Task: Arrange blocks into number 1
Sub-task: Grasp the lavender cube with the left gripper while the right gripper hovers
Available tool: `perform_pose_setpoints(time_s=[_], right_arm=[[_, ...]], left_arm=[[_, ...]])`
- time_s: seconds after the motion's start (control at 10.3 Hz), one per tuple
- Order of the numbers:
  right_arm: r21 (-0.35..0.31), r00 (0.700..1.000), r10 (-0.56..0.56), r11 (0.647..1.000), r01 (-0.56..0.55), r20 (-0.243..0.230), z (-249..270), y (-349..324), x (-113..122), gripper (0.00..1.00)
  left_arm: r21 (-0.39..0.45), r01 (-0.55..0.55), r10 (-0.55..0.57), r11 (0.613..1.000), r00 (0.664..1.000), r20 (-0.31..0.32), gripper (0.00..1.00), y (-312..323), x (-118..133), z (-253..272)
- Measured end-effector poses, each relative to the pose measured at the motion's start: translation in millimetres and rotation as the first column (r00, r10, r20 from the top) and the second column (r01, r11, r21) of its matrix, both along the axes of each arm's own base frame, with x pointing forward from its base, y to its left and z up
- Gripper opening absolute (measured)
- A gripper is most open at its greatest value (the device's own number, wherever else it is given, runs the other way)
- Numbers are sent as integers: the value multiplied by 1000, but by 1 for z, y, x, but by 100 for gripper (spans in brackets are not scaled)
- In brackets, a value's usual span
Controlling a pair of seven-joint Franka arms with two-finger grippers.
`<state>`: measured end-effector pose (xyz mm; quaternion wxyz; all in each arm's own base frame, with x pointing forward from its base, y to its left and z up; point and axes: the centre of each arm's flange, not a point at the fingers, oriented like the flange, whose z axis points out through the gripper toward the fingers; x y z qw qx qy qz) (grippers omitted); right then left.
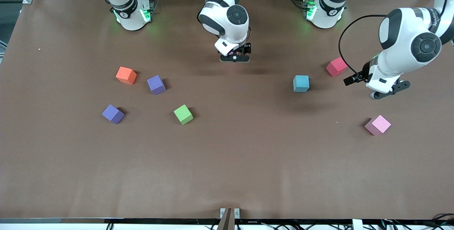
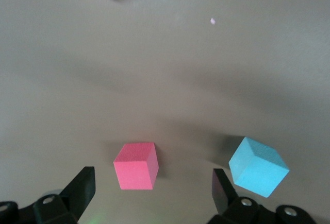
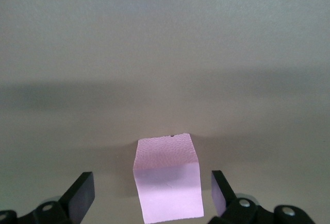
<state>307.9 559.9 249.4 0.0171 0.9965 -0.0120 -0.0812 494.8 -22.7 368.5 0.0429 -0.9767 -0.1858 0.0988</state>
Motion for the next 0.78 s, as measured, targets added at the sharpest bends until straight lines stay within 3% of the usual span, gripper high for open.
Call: perform_pose_setpoints(time_s=[0.39, 0.68, 0.78], right_arm=[[0, 999, 34, 999, -34, 18, -31, -1, -12, 100], [-5, 999, 45, 999, -45, 12, -39, -1, -18, 100], [-11, 998, 62, 998, -62, 17, -41, 1, -23, 96]], left_arm=[[-10, -84, 84, 996, 996, 39, 100, 37, -26, -26], [-23, -119, 121, 993, 979, 161, 100, 57, -8, -38], [-18, -130, 131, 991, 974, 185, 100, 70, 4, -43]])
